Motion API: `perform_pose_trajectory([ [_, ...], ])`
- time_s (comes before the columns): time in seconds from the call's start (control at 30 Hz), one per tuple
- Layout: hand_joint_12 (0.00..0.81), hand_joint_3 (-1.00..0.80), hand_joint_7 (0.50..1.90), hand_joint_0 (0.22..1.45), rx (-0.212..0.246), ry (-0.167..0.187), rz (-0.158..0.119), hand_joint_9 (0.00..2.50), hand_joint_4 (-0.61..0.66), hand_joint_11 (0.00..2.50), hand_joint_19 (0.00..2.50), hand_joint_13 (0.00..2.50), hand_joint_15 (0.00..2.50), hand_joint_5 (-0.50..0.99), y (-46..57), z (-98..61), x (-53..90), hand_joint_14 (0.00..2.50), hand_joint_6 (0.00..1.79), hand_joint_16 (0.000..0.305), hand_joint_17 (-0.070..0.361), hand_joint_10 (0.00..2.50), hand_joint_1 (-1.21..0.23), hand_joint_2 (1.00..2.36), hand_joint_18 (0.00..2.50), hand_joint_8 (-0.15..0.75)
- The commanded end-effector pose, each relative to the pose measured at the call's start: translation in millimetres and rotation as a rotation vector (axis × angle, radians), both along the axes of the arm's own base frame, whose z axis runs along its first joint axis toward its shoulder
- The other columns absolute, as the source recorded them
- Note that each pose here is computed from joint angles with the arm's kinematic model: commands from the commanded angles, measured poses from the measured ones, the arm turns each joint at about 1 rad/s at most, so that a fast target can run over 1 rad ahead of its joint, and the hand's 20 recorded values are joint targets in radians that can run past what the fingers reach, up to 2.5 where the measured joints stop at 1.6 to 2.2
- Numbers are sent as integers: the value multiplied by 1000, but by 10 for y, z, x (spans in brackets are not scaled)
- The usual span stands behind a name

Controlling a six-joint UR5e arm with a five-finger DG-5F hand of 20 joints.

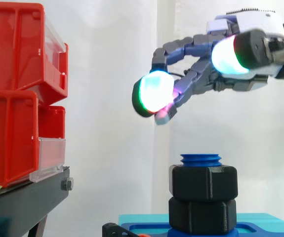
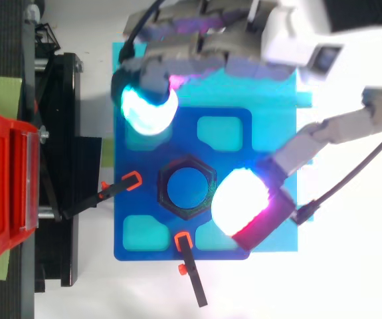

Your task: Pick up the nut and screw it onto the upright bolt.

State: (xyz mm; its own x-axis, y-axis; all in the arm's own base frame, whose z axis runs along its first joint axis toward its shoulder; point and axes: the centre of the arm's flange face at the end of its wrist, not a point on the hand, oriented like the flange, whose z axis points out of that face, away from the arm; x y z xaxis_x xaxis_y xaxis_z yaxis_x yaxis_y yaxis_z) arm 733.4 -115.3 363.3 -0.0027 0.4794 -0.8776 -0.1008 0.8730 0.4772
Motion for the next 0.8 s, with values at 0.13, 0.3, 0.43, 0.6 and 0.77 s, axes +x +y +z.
perform_pose_trajectory([
  [0.13,394,-500,1054,372,100,95,-139,867,252,97,43,447,0,-105,-173,264,-282,0,504,56,126,2,-510,1000,175,301],
  [0.3,391,-500,1060,379,141,134,-188,898,249,116,54,451,0,-100,-159,302,-530,0,504,55,124,4,-506,1000,173,303],
  [0.43,377,-500,1060,392,153,86,-252,997,242,136,113,528,13,-86,-150,326,-921,0,504,53,120,5,-513,1000,269,302],
  [0.6,353,-500,1058,427,180,12,-266,1050,187,194,170,582,62,-104,-83,378,-1160,1,504,49,111,7,-518,1000,305,285],
  [0.77,358,-500,883,460,222,23,-268,759,123,116,133,362,4,-175,-24,437,-1506,0,503,46,104,4,-498,1000,108,247],
])
